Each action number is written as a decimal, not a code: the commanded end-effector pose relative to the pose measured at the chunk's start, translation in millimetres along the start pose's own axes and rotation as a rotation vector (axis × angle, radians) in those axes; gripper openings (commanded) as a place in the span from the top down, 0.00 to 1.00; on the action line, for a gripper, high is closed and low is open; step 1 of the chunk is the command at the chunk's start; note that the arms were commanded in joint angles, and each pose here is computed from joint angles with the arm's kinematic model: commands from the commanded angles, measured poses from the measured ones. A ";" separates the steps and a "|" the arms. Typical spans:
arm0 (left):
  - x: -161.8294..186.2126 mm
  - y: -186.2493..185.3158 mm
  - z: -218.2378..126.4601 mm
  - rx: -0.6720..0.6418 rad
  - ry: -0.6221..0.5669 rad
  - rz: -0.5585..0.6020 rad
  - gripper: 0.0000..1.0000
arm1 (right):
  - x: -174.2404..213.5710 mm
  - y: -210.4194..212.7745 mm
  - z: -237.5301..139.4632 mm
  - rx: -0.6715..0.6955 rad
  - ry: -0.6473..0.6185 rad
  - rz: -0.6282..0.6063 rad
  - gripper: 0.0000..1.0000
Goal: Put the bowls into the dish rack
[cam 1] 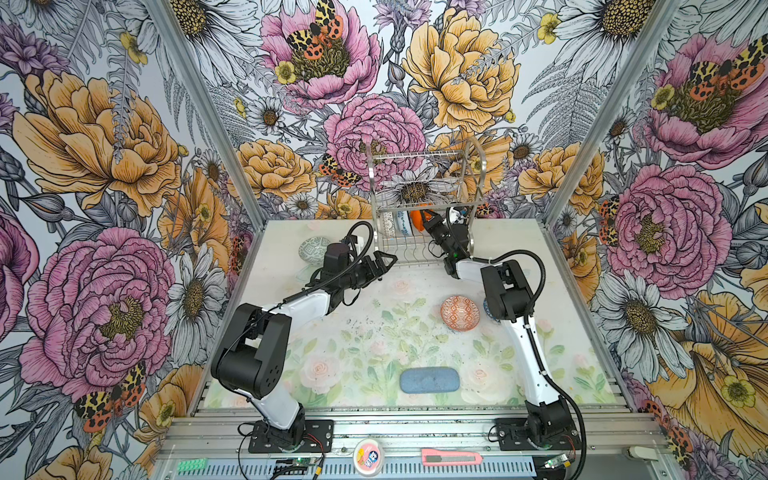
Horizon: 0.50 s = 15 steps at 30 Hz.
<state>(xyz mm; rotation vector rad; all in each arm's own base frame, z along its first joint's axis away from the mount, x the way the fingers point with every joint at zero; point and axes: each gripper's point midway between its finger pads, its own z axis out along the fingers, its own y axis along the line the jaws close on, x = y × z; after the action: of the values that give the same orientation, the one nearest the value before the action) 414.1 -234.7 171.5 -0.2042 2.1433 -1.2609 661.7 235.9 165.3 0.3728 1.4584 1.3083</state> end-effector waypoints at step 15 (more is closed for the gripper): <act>-14.3 -13.0 -2.1 0.043 -0.022 0.018 0.01 | 28.2 -56.4 -24.9 0.070 0.096 0.018 0.95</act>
<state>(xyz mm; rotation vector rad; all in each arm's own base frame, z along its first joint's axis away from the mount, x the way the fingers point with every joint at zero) 415.6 -232.1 171.5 -0.2110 2.1410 -1.2572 653.4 235.4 162.2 0.2973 1.4431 1.3405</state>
